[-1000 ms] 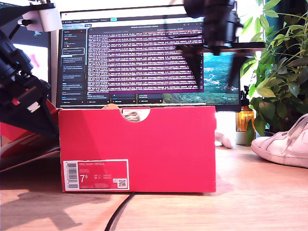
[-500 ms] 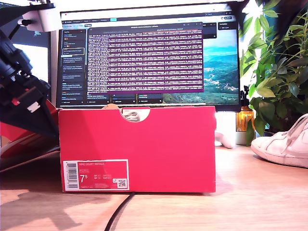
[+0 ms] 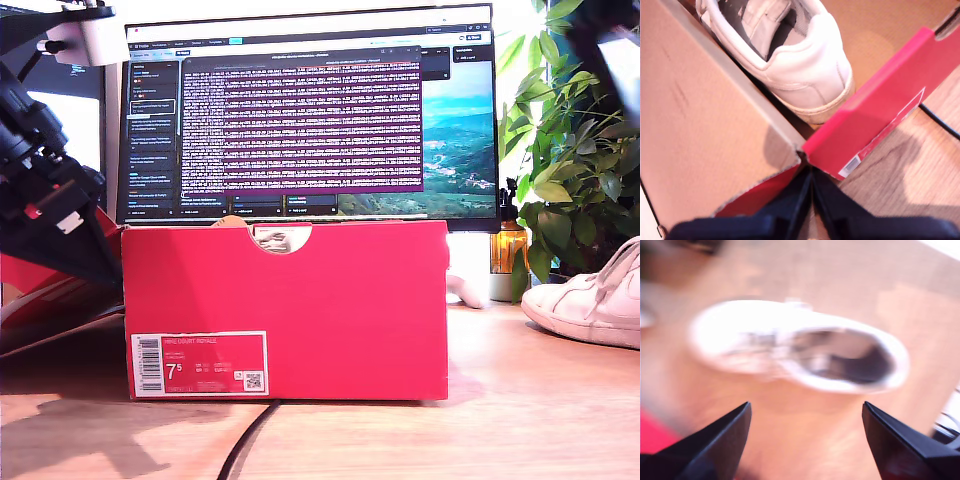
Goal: Pack the white shoes by picking the first shoe and placing it inside the red shoebox, left side, then picking and rotating the second shoe and placing it in the shoebox
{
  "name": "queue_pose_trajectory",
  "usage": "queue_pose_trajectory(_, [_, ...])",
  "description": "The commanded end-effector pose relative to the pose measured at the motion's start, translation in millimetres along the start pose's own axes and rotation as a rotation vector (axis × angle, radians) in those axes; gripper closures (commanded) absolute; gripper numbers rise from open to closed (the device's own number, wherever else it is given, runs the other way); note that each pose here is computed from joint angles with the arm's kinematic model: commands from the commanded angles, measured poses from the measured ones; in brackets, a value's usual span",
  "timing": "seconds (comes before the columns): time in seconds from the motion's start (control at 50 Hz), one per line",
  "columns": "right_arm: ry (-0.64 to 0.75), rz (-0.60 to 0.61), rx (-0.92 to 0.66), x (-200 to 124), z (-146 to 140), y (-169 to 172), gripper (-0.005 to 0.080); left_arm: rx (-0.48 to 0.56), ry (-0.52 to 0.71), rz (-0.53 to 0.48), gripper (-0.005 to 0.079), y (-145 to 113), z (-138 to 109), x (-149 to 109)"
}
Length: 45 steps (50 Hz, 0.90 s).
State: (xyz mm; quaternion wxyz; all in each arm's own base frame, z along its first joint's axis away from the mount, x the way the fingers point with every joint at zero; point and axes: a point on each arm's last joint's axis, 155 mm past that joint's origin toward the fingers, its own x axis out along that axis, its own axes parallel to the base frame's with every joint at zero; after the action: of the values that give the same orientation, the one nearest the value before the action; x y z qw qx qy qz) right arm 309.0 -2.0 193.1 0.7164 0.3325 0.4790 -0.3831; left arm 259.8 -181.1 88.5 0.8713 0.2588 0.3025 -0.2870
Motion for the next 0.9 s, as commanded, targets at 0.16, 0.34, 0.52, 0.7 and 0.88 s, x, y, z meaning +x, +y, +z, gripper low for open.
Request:
queue_pose_trajectory(0.16, [0.024, -0.083, 0.023, 20.0, -5.1, -30.2, 0.0102, -0.006, -0.019, 0.003, 0.0761, 1.0, 6.5, -0.2])
queue_pose_trajectory(0.34, [0.048, -0.143, 0.026, 34.1, -11.0, -46.2, 0.0103, -0.006, -0.019, 0.002, 0.0760, 0.8, 6.5, -0.2])
queue_pose_trajectory(0.52, [0.058, -0.191, 0.035, 44.1, -12.6, -60.0, 0.0104, -0.006, -0.019, 0.003, 0.0760, 1.0, 6.5, -0.2])
queue_pose_trajectory(0.7, [0.052, -0.239, 0.045, 52.3, -11.4, -73.8, 0.0105, -0.006, -0.019, 0.003, 0.0760, 1.0, 6.5, -0.2])
queue_pose_trajectory(0.88, [0.050, -0.272, 0.059, 64.8, -13.1, -84.3, 0.0112, -0.006, -0.019, 0.003, 0.0760, 1.0, 6.5, -0.2])
